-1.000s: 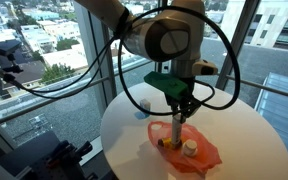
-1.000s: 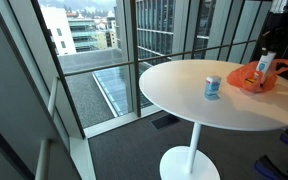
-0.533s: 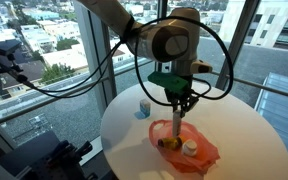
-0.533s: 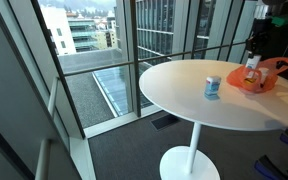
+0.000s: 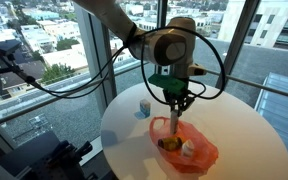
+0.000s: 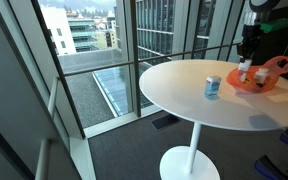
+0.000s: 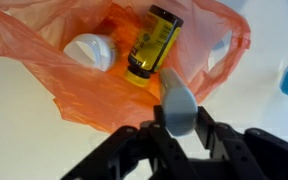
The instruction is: Pick up the longest white container from the table and put it in the orange plastic bag
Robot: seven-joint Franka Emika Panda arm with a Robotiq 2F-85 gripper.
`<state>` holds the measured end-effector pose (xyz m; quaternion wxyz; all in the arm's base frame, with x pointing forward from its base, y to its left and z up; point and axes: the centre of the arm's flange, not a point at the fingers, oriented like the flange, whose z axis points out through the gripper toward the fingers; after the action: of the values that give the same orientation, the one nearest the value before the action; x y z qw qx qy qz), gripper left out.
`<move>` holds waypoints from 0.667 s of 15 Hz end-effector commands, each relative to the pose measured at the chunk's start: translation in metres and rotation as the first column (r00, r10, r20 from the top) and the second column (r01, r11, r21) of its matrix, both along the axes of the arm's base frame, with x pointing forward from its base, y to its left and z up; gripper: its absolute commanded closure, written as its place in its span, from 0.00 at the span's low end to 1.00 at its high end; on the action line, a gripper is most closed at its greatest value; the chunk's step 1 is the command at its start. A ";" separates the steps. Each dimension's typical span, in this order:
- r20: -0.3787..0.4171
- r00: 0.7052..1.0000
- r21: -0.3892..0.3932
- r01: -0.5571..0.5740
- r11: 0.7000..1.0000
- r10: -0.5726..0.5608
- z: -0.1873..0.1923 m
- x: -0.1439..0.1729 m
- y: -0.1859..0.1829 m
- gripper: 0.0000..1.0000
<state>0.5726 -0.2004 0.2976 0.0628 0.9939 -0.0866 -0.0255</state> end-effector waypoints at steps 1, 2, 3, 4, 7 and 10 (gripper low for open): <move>0.007 1.000 0.014 -0.002 1.000 0.001 -0.005 0.004 -0.006 0.89; 0.005 1.000 0.012 0.000 1.000 0.000 -0.007 0.002 -0.007 0.89; 0.004 1.000 0.013 0.003 1.000 -0.003 -0.009 0.000 -0.009 0.89; 0.001 1.000 0.015 0.006 1.000 -0.006 -0.011 -0.002 -0.010 0.89; -0.003 1.000 0.022 0.015 1.000 -0.015 -0.012 -0.005 -0.013 0.89; 0.003 1.000 0.020 0.013 1.000 -0.013 -0.008 -0.008 -0.014 0.41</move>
<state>0.5673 -0.2109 0.2821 0.0596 0.9929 -0.0957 -0.0385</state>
